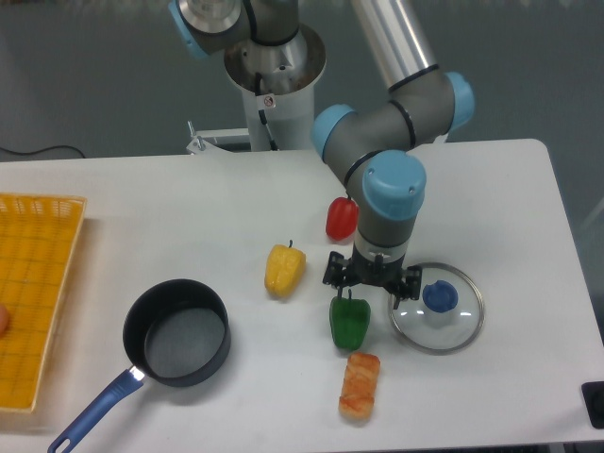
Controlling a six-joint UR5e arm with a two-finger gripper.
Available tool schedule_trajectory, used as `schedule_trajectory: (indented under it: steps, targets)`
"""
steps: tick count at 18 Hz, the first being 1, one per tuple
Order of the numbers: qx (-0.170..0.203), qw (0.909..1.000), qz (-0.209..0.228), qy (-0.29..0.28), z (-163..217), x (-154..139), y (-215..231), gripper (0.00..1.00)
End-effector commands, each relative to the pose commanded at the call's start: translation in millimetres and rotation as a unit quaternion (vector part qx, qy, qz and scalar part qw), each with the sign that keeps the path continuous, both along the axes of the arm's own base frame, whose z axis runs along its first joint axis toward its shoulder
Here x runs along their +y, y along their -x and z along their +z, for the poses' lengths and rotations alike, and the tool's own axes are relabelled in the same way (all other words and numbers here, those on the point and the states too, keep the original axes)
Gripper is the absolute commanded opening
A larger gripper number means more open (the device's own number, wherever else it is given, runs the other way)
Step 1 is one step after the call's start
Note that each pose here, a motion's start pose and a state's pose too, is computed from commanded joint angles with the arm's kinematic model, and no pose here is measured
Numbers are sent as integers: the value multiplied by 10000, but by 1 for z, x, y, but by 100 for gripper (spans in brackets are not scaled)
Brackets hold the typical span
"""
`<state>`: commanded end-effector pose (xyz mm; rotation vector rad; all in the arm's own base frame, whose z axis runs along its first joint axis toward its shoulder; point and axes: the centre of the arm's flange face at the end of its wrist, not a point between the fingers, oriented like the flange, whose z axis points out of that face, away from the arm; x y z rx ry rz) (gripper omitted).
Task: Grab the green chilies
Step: 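Move the gripper over the green bell pepper and lower it, then close the gripper around the green bell pepper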
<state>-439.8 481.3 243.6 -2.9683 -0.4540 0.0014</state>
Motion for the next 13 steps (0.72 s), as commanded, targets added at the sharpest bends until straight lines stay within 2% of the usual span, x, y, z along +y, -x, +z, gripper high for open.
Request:
schedule_trajectory:
  steps: [13]
  targets:
    - [-27, 10000, -28, 61, -23, 9, -1, 100]
